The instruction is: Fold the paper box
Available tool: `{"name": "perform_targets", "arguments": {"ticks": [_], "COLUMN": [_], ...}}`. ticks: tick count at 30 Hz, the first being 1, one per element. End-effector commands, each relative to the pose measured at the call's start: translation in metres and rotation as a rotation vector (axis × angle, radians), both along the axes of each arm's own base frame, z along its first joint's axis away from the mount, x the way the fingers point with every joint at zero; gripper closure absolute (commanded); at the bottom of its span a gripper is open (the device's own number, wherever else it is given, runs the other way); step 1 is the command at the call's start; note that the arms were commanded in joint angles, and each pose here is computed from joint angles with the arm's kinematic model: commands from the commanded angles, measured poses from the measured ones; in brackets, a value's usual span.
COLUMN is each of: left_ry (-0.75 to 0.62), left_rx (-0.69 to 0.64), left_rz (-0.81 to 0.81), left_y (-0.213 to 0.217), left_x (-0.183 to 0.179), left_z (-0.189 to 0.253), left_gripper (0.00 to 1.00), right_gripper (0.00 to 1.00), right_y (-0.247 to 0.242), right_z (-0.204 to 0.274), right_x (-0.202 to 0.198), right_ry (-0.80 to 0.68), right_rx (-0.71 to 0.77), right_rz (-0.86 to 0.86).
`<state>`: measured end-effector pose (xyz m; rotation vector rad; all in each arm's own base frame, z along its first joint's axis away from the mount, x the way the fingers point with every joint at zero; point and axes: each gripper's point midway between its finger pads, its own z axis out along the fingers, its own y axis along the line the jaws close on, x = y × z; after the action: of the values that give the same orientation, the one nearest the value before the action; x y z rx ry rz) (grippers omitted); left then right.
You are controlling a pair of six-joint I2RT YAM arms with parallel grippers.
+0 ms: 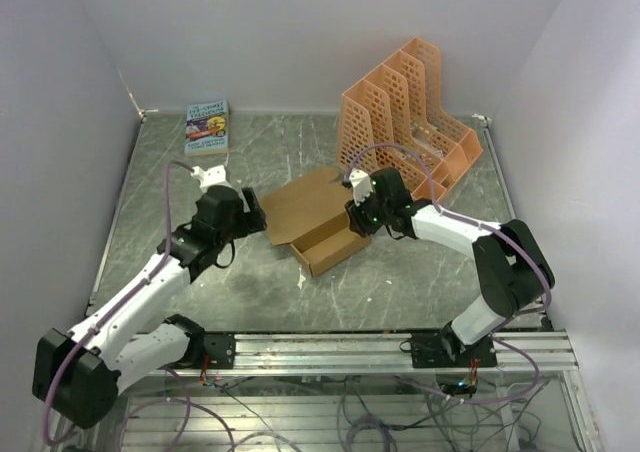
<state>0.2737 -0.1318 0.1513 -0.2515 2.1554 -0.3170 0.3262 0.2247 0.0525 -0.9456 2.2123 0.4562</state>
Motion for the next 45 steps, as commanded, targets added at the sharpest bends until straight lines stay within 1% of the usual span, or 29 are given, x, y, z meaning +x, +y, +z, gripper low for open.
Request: {"name": "perform_targets", "arguments": {"ticks": [1,4,7,9,11,16,19,24,26,28,30,31,32,35,36,37,38,42,45], "left_ry": [-0.085,-0.068,-0.083,-0.068,-0.052,0.015,0.035,0.05,0.054,0.061,0.065,0.058,0.047,-0.036,-0.063,-0.09,-0.111,-0.162,-0.208], "left_rx": [-0.142,-0.172,-0.23,-0.247,-0.239,-0.18,-0.168,-0.164,-0.157,-0.156,-0.155,-0.156,-0.147,-0.088,-0.059,-0.025,0.015,0.163,0.228], "left_rz": [-0.142,-0.171,-0.24,-0.287,-0.328,-0.347,-0.371,-0.462,-0.509,-0.551,-0.578,-0.591,-0.593,-0.61,-0.618,-0.623,-0.629,-0.629,-0.623], "left_y": [-0.016,-0.014,-0.022,-0.029,-0.036,-0.039,-0.043,-0.054,-0.059,-0.063,-0.066,-0.068,-0.068,-0.07,-0.071,-0.072,-0.074,-0.082,-0.088], "left_x": [0.028,0.04,0.053,0.06,0.069,0.092,0.099,0.104,0.105,0.106,0.106,0.106,0.106,0.103,0.101,0.099,0.096,0.083,0.074], "left_z": [0.033,0.026,0.026,0.022,0.017,-0.007,-0.017,-0.026,-0.03,-0.037,-0.041,-0.039,-0.037,-0.013,-0.006,0.002,0.008,0.023,0.03], "left_gripper": [0.1,0.1,0.11,0.11,0.12,0.13,0.15,0.21,0.29,0.44,0.54,0.62,0.67,0.89,0.92,0.93,0.93,0.93,0.93], "right_gripper": [0.68,0.69,0.74,0.74,0.74,0.74,0.74,0.74,0.75,0.74,0.74,0.74,0.73,0.71,0.69,0.67,0.65,0.53,0.45], "right_y": [-0.01,-0.012,-0.012,-0.014,-0.014,-0.014,-0.014,-0.014,-0.013,-0.012,-0.012,-0.011,-0.011,-0.008,-0.008,-0.005,-0.009,-0.014,-0.024], "right_z": [0.002,0.001,-0.003,-0.004,-0.005,-0.006,-0.007,-0.007,-0.007,-0.006,-0.005,-0.004,-0.003,0.001,0.002,0.005,0.01,0.033,0.054], "right_x": [-0.015,-0.017,-0.016,-0.016,-0.016,-0.016,-0.016,-0.016,-0.017,-0.017,-0.016,-0.017,-0.017,-0.018,-0.018,-0.02,-0.015,-0.016,-0.015], "right_ry": [-0.02,-0.022,-0.018,-0.023,-0.029,-0.034,-0.035,-0.032,-0.032,-0.032,-0.034,-0.033,-0.032,-0.015,-0.007,0.002,0.011,0.055,0.042], "right_rx": [-0.043,-0.052,-0.064,-0.076,-0.079,-0.083,-0.083,-0.079,-0.077,-0.073,-0.067,-0.063,-0.059,-0.028,-0.011,0.009,0.037,0.182,0.275], "right_rz": [0.038,0.047,0.052,0.055,0.057,0.067,0.068,0.07,0.073,0.073,0.072,0.072,0.07,0.076,0.078,0.089,0.076,0.095,0.102]}}
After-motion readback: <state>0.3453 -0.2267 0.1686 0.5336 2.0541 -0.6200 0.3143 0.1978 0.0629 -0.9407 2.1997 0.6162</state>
